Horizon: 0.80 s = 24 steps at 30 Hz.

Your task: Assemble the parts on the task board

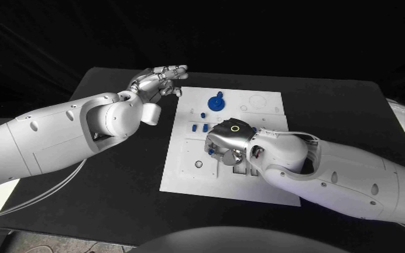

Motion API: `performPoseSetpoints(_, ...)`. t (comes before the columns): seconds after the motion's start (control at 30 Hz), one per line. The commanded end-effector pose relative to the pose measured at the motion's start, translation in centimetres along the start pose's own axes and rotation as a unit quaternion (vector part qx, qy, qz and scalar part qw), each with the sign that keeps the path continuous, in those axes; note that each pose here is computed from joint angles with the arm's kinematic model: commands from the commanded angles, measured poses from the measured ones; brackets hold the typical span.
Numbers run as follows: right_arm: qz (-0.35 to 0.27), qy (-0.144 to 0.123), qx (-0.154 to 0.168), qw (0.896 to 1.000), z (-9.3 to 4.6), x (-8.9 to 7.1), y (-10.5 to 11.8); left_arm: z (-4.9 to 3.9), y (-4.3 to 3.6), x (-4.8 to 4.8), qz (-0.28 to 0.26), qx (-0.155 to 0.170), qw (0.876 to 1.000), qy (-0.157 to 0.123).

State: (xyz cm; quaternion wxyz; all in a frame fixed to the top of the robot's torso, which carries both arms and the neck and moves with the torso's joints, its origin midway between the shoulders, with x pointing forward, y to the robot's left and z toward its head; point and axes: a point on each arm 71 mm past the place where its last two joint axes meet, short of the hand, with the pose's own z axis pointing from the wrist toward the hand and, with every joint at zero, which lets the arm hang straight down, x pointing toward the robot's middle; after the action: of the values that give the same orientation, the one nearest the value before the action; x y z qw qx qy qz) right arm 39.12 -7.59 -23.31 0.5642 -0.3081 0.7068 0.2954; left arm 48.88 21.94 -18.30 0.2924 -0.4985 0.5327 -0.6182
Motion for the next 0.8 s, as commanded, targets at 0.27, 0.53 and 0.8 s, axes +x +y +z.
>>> performPoseSetpoints(0.27, -0.006, 0.007, 0.017, 1.000, 0.1, 0.4, -0.4, 0.01, 0.00, 0.25, -0.001, -0.001, 1.000, 0.012)
performPoseSetpoints(0.53, -0.004, -0.014, 0.010, 1.000, -0.1, 0.0, -0.2, 0.01, 0.05, 0.27, 0.000, -0.004, 1.000, 0.016)
performPoseSetpoints(0.8, 0.001, -0.037, 0.016, 0.999, -1.8, -1.0, -0.7, -0.08, 0.07, 0.12, 0.001, -0.006, 1.000, 0.016)
